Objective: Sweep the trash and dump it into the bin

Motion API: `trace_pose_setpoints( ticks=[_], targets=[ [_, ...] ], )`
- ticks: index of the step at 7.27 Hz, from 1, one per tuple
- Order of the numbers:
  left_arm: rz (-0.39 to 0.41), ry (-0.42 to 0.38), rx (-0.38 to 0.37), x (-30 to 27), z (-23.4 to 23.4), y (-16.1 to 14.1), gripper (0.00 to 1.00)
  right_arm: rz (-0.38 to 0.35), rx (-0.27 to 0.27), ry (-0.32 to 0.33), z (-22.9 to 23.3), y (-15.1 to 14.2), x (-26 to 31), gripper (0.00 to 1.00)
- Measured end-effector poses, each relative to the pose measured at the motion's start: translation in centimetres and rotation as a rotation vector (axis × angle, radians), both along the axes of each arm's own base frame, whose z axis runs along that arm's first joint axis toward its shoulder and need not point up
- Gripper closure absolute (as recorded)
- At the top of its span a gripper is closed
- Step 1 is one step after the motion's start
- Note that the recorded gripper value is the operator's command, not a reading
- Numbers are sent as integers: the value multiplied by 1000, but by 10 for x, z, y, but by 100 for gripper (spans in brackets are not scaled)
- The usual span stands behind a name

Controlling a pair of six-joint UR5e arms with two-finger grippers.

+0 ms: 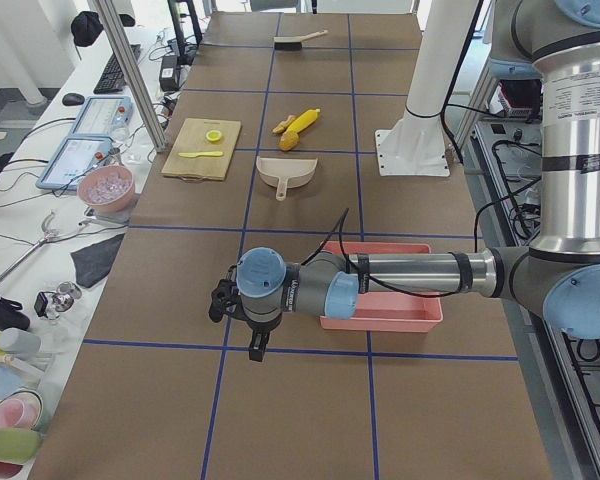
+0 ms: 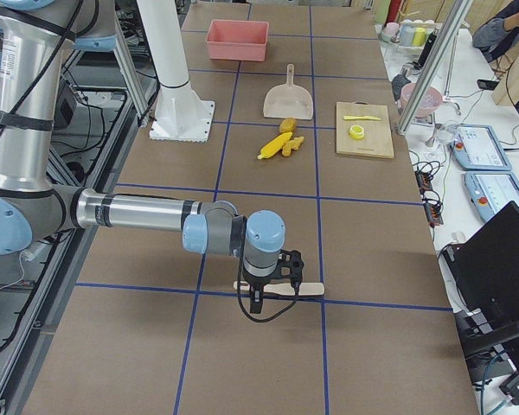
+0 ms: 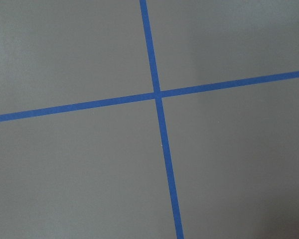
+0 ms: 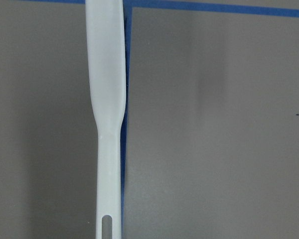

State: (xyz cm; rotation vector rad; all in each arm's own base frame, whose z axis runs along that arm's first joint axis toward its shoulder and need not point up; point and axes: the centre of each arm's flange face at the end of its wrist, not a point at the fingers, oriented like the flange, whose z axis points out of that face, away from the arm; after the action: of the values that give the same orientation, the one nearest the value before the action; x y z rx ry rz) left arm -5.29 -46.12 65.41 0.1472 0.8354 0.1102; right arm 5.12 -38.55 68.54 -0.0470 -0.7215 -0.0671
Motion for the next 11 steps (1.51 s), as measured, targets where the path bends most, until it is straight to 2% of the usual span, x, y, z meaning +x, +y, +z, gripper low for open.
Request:
trace_pose_setpoints(
  ticks=[1,3,5,8,11],
  targets=[
    [0,0,-1,0,0,0,2,-4,0,-1,11,12,-3,0],
    [-1,0,-2,0,1,0,2,-34,-4,1,30,19,-21,0],
    [-1,0,-5,0,2,1,2,-32,31,-5,54,16,-47,0],
    [2,0,-3,0,1,1,2,-5,70,-29,45,-10,-70,0],
    [2,-2,24,0,-16,-11,1,22,72,-40,32,-26,-76,0]
  ],
)
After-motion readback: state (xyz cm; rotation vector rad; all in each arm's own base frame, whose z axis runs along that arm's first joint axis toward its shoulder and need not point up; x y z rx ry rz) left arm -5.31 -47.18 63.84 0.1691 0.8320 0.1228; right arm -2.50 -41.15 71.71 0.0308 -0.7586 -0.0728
